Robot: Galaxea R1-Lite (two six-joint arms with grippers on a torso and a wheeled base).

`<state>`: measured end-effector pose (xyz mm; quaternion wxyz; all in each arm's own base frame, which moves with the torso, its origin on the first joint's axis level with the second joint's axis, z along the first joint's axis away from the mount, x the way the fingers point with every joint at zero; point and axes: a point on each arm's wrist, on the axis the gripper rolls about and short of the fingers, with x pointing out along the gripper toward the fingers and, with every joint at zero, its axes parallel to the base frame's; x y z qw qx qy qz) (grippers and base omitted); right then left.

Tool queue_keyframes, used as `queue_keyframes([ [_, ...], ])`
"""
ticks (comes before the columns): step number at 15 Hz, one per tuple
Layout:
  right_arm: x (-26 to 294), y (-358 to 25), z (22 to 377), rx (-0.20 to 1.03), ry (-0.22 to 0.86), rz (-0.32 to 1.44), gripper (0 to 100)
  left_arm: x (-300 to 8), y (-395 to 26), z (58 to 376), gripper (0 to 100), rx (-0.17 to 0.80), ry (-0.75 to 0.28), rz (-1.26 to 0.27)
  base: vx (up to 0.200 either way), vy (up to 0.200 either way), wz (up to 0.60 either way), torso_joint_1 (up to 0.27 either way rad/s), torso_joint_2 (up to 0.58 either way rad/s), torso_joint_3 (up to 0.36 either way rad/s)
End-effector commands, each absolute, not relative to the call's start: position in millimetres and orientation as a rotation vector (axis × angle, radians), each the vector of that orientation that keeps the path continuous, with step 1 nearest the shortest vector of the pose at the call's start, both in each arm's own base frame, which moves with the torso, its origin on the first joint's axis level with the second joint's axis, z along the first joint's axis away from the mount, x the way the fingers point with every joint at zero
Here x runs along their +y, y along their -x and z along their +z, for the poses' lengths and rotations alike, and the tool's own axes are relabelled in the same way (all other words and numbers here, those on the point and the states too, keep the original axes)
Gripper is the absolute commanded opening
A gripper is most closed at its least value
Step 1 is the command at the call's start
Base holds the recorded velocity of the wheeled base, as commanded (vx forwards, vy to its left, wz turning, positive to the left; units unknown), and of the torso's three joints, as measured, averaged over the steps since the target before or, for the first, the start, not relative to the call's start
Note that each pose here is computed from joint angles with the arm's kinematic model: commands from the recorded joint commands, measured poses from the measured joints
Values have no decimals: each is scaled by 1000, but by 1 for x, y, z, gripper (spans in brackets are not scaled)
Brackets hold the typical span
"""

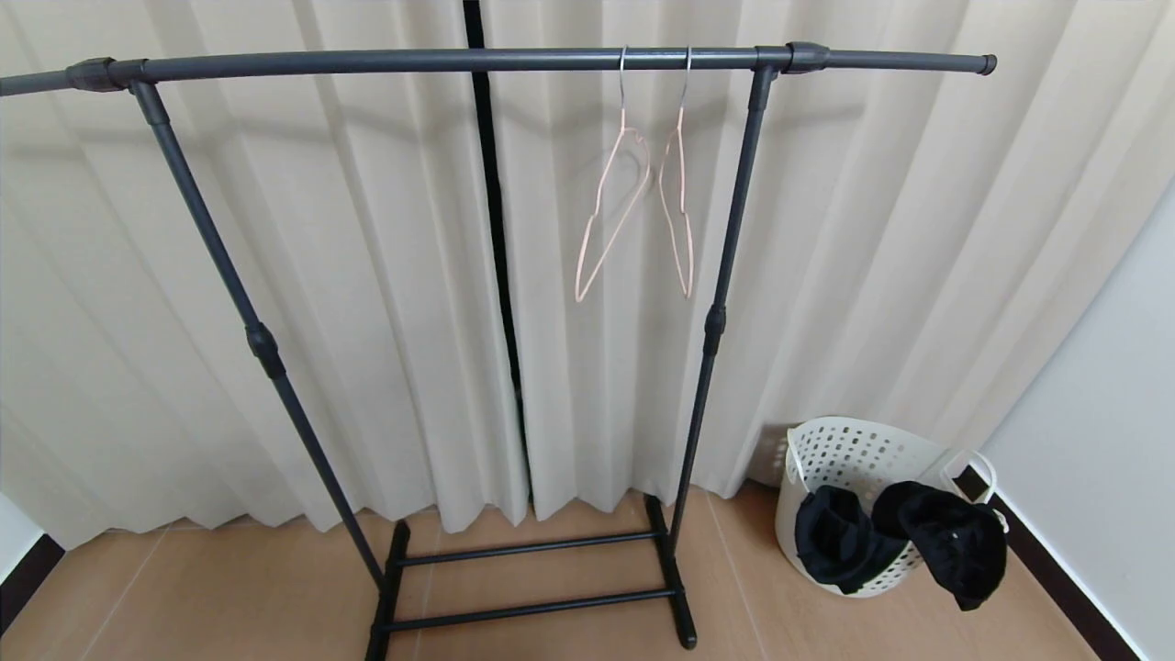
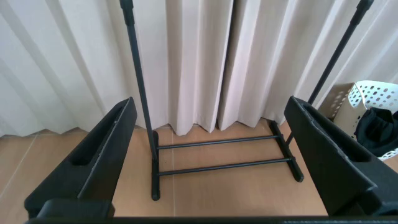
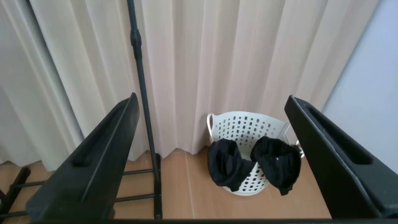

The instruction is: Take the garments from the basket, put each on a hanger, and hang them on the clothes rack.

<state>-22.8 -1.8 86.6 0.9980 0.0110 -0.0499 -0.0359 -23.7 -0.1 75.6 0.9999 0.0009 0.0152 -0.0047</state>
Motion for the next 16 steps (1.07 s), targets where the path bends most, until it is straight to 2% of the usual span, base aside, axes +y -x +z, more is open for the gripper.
queue_keyframes([
  [1,-2,23,87,-99,-22,-71,100,0,24,76,100,31,-3,-9,0,0,0,0,0,0],
  [16,-1,23,87,-97,-11,-58,100,0,24,76,100,31,-3,-9,0,0,0,0,0,0],
])
